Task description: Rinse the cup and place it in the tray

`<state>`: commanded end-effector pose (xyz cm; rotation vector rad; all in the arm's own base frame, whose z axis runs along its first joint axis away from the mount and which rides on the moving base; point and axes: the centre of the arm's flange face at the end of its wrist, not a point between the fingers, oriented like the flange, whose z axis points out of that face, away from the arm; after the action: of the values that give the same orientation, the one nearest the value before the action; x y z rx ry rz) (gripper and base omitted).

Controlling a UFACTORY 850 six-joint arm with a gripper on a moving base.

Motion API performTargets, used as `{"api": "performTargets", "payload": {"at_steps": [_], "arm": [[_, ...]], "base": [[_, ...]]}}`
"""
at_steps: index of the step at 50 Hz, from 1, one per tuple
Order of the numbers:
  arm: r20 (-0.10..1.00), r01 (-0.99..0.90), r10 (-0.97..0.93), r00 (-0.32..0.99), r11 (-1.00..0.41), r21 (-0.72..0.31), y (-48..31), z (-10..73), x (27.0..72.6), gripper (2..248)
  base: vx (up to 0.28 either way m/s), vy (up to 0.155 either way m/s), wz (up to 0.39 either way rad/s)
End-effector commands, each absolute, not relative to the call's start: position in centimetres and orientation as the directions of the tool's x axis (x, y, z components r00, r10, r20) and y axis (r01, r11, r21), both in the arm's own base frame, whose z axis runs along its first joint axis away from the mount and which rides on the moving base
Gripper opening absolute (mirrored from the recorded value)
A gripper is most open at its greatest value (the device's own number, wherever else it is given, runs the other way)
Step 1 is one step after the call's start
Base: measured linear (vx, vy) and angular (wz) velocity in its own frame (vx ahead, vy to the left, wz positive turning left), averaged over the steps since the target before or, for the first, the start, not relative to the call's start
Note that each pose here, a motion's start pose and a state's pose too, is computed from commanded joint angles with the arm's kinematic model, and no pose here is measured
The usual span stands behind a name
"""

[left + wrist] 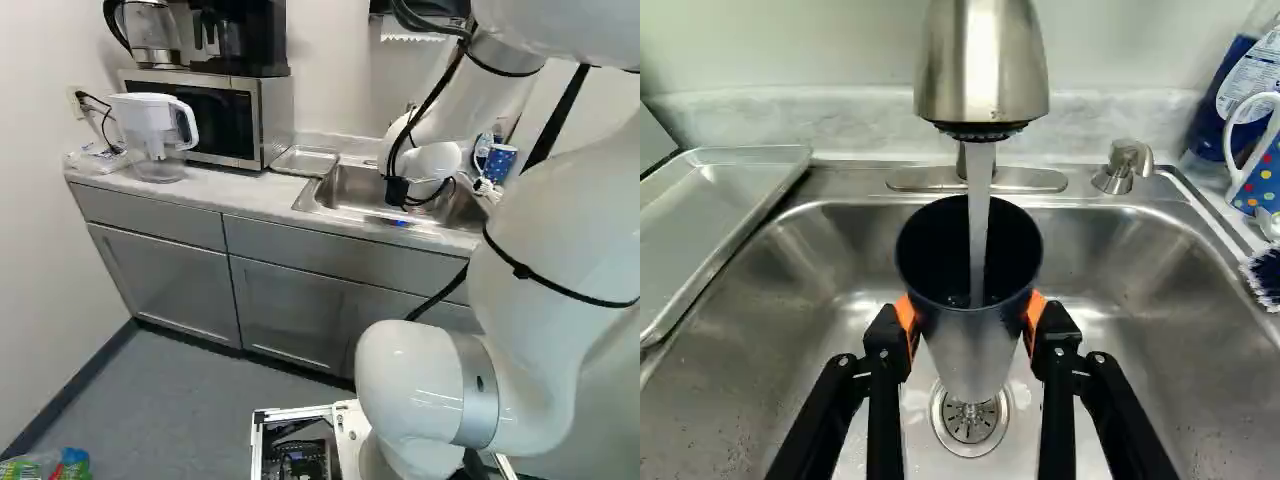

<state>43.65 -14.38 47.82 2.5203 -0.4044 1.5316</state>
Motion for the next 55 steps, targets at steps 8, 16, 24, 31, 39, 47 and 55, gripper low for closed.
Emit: {"api": "performTargets", "payload": {"at_steps": [8, 16, 24, 31, 39, 47, 55], "arm": [[0.888, -0.313, -0.144, 0.437, -0.950, 0.000, -14.38, 47.82, 43.65, 122], [0.888, -0.313, -0.144, 0.437, -0.950, 0.000, -14.38, 47.82, 43.65, 122], [0.888, -0.313, -0.144, 0.437, -0.950, 0.000, -14.38, 47.82, 43.65, 122], [0.888, -0.313, -0.144, 0.437, -0.950, 0.000, -14.38, 47.82, 43.65, 122], [0.888, -0.313, -0.144, 0.437, -0.950, 0.000, -14.38, 47.82, 43.65, 122], [0.888, -0.313, -0.144, 0.437, -0.950, 0.000, -14.38, 47.82, 43.65, 122], [0.888, -0.313, -0.144, 0.437, -0.950, 0.000, -14.38, 47.82, 43.65, 122]], "base": [[0.000, 0.000, 0.000], [0.000, 0.000, 0.000], [0.000, 0.000, 0.000], [0.000, 0.000, 0.000], [0.000, 0.000, 0.000], [0.000, 0.000, 0.000], [0.000, 0.000, 0.000]]}}
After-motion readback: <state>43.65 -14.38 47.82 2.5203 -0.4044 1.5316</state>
